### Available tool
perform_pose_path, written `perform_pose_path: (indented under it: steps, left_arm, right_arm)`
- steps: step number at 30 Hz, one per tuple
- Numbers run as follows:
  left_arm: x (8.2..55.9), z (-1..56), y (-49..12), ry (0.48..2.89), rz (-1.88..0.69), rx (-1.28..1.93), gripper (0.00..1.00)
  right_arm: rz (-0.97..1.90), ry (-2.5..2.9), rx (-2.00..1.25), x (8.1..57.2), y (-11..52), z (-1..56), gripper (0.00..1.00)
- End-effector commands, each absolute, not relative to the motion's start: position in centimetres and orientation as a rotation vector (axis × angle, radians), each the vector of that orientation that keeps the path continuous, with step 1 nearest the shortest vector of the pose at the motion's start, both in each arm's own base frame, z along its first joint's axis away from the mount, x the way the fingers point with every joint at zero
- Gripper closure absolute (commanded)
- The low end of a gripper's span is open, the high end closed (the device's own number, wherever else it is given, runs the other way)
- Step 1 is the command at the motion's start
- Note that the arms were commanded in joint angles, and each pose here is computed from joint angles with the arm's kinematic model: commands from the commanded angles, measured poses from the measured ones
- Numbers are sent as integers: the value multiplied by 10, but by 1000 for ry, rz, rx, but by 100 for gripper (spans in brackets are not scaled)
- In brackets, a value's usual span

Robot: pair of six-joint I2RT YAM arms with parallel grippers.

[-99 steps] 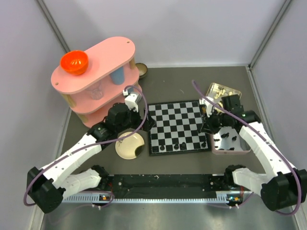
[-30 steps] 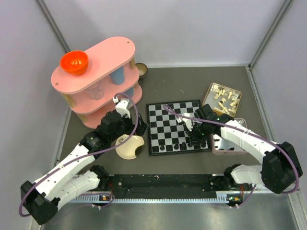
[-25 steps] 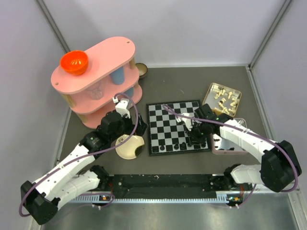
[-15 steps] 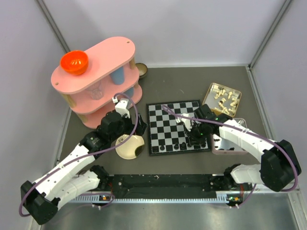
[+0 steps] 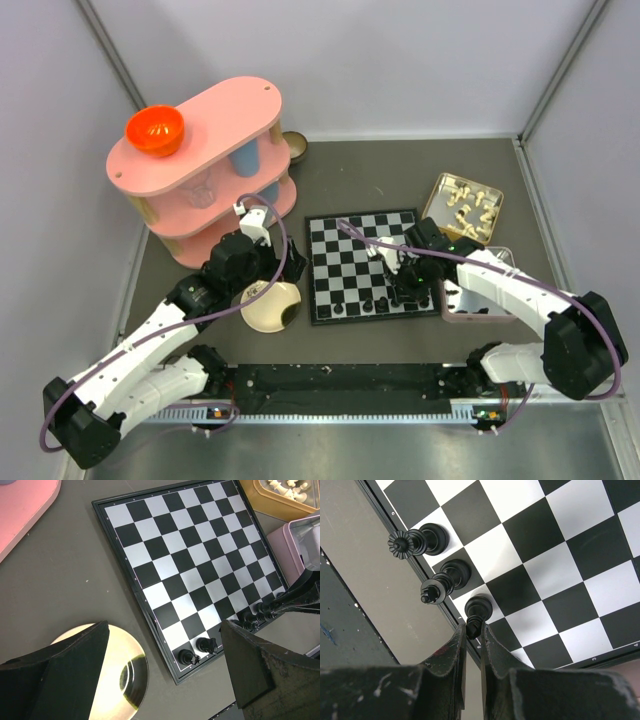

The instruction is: Set up the chess pieces on the board

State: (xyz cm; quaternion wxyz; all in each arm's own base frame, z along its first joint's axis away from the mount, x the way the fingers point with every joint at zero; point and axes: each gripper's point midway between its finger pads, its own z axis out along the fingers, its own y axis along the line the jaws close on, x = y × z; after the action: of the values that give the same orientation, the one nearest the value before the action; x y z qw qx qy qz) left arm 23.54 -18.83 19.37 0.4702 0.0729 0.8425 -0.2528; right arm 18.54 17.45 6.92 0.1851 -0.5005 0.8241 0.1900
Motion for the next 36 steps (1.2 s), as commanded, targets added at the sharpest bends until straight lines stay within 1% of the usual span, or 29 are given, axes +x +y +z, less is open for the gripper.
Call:
perform_pose_path:
  steps: [1, 13, 36]
  left_arm:
    - [240, 201, -188, 2021, -628, 155, 2]
    - [239, 203, -187, 2015, -632, 153, 2]
    - [240, 203, -188, 2015, -632, 156, 2]
  right_arm:
    - [541, 2293, -1427, 187, 181, 72, 93]
    - [545, 2293, -1444, 184, 182, 70, 92]
    - [544, 2305, -1448, 182, 180, 68, 85]
